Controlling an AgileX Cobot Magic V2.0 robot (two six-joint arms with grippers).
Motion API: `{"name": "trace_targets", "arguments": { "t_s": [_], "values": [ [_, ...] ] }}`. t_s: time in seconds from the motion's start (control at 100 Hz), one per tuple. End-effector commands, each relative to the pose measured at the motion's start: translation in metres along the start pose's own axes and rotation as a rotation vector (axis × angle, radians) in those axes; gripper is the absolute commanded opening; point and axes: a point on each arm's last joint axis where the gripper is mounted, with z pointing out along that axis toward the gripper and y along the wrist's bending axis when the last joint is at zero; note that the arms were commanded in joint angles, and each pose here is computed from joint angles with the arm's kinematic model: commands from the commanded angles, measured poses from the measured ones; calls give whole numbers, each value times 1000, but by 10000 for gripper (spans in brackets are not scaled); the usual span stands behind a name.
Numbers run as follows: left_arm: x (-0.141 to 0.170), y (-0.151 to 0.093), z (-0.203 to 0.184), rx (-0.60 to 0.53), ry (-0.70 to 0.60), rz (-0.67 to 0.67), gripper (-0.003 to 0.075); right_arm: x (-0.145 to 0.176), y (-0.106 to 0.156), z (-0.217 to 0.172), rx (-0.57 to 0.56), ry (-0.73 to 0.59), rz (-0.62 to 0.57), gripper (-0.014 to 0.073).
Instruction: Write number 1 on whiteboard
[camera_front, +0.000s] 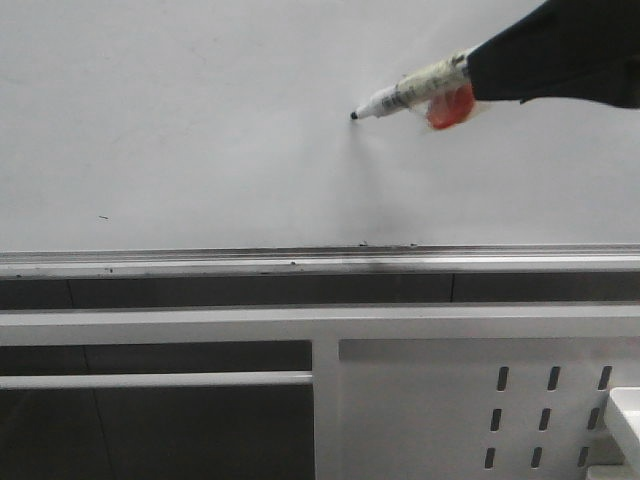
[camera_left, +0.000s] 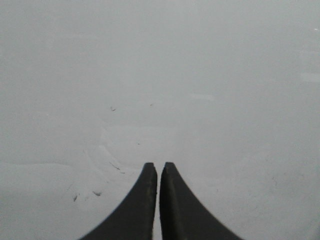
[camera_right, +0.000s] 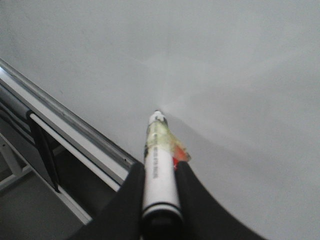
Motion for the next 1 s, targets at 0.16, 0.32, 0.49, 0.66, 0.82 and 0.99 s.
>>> {"name": "trace_targets", "arguments": {
  "t_s": [0.16,0.32,0.49,0.66,0.82,0.99],
  "values": [
    [-13,1,2,-26,-75,4,-20,0,-10,25,41,-22,-6,-50],
    [-13,1,2,-25,-76,5,-20,7,-10,33,38,17,0,-50],
    [-13,0,2,-25,-77,7,-20,3,-8,31,29,-11,13,-52],
    [-10,-16,1,149,-58,160,-20,-4,23,12,-106,4,-9,-77],
    [-8,-23,1,233,-21,213,-19,-14,53,-8,-261,117,-75,-77],
    [2,-38,-1,409,84,382,46,-35,60,-17,-295,264,-115,-77]
  ]
}}
